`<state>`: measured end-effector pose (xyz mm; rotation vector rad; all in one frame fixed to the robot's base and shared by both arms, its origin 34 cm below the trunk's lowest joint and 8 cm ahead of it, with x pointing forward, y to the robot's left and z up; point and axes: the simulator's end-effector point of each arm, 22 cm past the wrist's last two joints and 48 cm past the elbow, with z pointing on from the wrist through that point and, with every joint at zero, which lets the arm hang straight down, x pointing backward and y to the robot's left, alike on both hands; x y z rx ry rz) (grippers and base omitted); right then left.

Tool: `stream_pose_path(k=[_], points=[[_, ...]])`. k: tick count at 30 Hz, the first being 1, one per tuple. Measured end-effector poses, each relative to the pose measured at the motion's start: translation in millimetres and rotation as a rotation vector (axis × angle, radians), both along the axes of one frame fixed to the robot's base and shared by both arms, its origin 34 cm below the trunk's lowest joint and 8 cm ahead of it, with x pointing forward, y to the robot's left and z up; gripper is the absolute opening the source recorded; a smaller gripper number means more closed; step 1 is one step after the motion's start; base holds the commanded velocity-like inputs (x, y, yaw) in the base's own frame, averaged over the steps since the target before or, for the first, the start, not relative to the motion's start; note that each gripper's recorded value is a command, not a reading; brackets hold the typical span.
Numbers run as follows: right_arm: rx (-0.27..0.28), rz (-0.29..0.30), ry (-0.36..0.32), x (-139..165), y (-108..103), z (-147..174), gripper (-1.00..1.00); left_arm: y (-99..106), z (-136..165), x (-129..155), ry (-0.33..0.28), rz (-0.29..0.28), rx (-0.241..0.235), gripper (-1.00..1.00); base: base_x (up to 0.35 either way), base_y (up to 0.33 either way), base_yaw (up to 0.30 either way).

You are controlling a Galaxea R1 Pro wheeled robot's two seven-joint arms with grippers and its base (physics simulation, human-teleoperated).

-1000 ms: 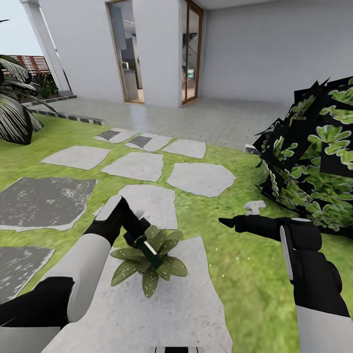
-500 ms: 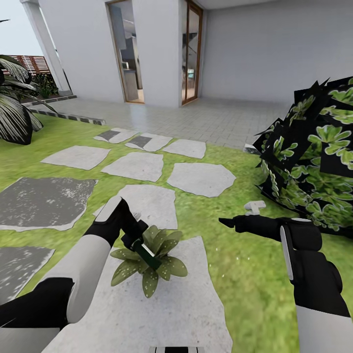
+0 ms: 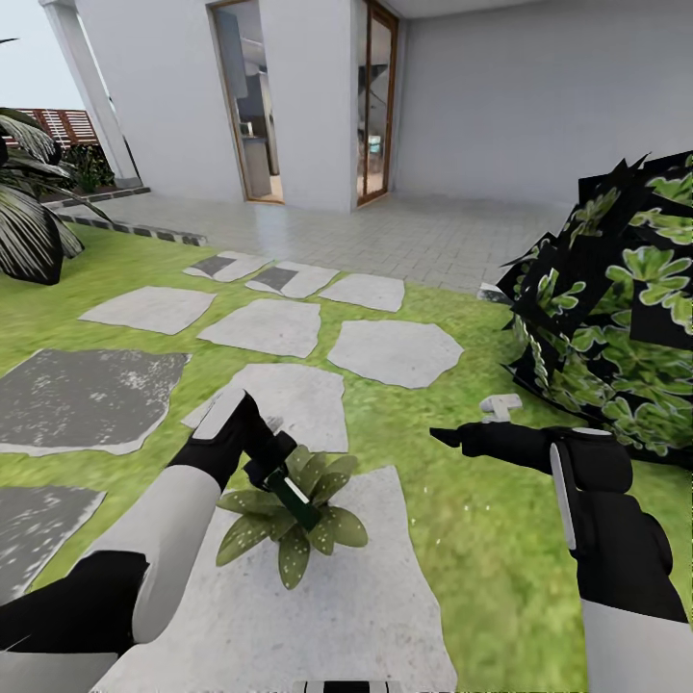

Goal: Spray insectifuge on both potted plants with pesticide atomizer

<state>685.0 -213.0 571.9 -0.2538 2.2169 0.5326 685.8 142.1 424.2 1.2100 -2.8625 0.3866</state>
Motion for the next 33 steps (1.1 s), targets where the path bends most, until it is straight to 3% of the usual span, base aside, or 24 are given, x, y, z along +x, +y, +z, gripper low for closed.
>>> stream_pose_path(k=[3, 8, 14, 18, 21, 25, 27, 30, 33], points=[[0.0, 0.0, 0.0, 0, 0, 0, 1.0, -9, -2, 1, -0.028, -0.056, 0.043, -1.0, -0.242, -0.163, 0.0], [0.001, 0.001, 0.002, 0, 1, -1, 1.0, -24, -5, -1, -0.055, -0.084, 0.111, -1.0, -0.277, -0.189, 0.0], [0.001, 0.003, 0.004, -1, 2, -2, 1.0, -52, -30, -23, -0.062, -0.105, 0.129, -1.0, -0.281, -0.218, 0.0], [0.001, 0.002, 0.01, -3, 2, -5, 1.0, -74, -49, -35, -0.136, -0.153, 0.188, -1.0, -0.248, -0.257, 0.0], [0.001, 0.003, 0.013, -4, 2, -6, 1.0, -90, -69, -49, -0.184, -0.174, 0.183, -1.0, -0.18, -0.269, 0.0], [0.002, 0.005, 0.015, -5, 4, -7, 1.0, -115, -87, -64, -0.303, -0.259, 0.209, -1.0, -0.047, -0.088, 0.0], [0.002, 0.007, 0.016, -5, 4, -8, 1.0, -129, -97, -74, -0.359, -0.296, 0.199, -1.0, -0.007, -0.013, 0.0], [0.003, 0.007, 0.016, -6, 5, -8, 1.0, -136, -111, -85, -0.393, -0.301, 0.166, -1.0, -0.003, -0.005, 0.0], [0.003, 0.004, 0.017, -6, 3, -8, 1.0, -122, -124, -88, -0.406, -0.26, 0.196, -1.0, 0.0, 0.0, 0.0]])
